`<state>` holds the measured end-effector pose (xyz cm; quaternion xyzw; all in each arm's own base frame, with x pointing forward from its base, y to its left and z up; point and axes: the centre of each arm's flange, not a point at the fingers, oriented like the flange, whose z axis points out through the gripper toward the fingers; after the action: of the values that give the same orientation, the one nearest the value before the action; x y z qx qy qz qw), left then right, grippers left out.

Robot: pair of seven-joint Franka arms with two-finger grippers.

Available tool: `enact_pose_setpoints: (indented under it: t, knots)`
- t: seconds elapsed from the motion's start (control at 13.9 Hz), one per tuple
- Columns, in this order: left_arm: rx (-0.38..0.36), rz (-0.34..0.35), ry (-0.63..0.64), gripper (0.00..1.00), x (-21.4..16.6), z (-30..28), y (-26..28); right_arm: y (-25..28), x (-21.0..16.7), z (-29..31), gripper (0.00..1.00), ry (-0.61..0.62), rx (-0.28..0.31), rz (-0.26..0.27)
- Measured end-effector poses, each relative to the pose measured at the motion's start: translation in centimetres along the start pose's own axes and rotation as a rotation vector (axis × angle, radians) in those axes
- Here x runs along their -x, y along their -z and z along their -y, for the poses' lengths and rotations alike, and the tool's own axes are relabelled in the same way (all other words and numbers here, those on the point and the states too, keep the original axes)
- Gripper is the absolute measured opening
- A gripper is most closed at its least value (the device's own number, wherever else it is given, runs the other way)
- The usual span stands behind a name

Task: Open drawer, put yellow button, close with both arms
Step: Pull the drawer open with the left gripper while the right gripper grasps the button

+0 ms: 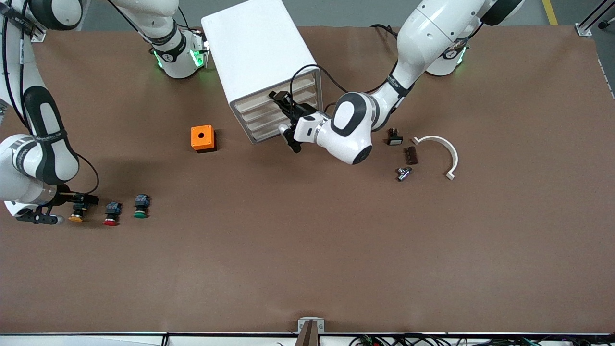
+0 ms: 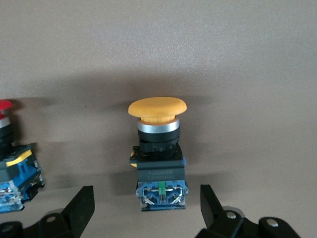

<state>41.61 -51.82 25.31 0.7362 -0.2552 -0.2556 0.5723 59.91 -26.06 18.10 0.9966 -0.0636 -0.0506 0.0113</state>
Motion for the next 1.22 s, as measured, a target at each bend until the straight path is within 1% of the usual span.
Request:
enact_pose_setpoints:
  t: [0.07,0.36,0.43,0.65,0.93,1.08,1.22]
  knots:
    - [0.005,-0.003,0.001,0.15,-0.2,0.2,0.4,0.0,0.0,0.0,0.89,0.0,0.0,-0.001]
    - [0.007,-0.042,-0.001,0.15,-1.2,0.7,3.2,-0.1,0.0,0.0,0.44,0.0,0.0,-0.002]
    - [0.003,-0.054,-0.002,0.15,-1.5,0.9,4.0,0.0,-0.1,0.0,0.41,0.0,0.0,-0.005]
    - [0.001,-0.077,-0.009,0.15,-2.3,1.2,6.6,0.2,-0.4,0.1,0.41,0.002,0.001,-0.01]
    - [0.018,-0.083,-0.011,0.15,-3.2,2.4,10.3,1.3,-1.3,0.6,0.41,0.012,0.002,-0.035]
    - [0.025,-0.087,-0.012,0.15,-3.4,2.9,11.8,3.4,-1.7,1.0,0.41,0.02,0.001,-0.044]
    - [0.026,-0.089,-0.013,0.15,-3.4,3.2,12.8,7.6,-1.7,2.2,0.41,0.037,-0.006,-0.026]
